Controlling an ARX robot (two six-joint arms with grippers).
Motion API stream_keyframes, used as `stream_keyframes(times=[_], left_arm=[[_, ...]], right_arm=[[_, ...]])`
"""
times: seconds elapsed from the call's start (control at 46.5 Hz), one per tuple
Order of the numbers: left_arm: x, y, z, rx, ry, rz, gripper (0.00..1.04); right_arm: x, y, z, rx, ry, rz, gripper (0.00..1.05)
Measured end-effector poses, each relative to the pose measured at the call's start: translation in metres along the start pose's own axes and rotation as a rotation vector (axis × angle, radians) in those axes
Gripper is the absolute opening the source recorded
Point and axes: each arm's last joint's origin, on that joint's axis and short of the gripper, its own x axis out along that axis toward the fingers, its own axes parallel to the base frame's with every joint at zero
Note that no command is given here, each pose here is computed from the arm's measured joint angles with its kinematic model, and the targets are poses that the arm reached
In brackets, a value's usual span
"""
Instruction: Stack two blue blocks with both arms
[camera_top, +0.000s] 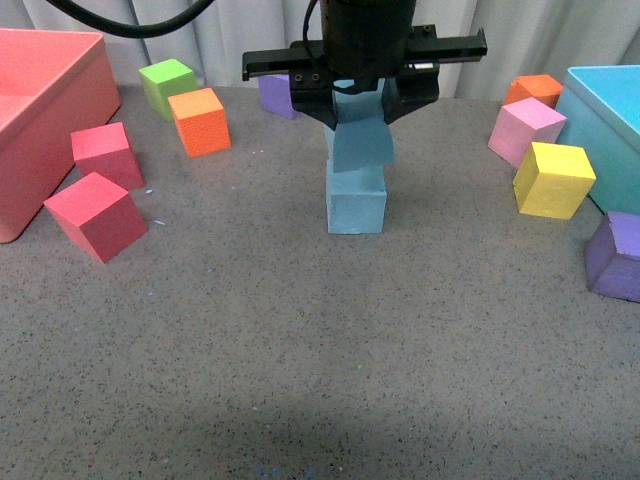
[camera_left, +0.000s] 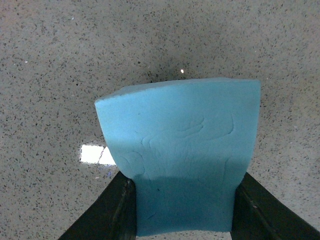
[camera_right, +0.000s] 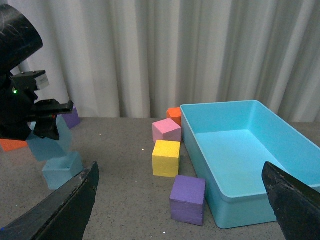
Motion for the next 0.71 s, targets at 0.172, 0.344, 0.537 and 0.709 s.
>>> stream_keyframes(times=[0.172, 0.344, 0.537, 0.709], left_arm=[[0.012, -0.001, -0.004, 0.059, 0.023, 0.007, 0.39], [0.027, -0.005, -0.005, 0.133, 0.033, 0.039, 0.53], [0.027, -0.007, -0.006, 0.139, 0.043, 0.027, 0.86], [0.018, -0.01, -0.005, 0.137, 0.035, 0.004, 0.98]], right_arm=[[0.0, 0.0, 0.0, 0.0, 0.0, 0.0, 0.95], [0.0, 0.0, 0.0, 0.0, 0.0, 0.0, 0.95], [0.0, 0.0, 0.0, 0.0, 0.0, 0.0, 0.95], [0.0, 0.0, 0.0, 0.0, 0.0, 0.0, 0.95]])
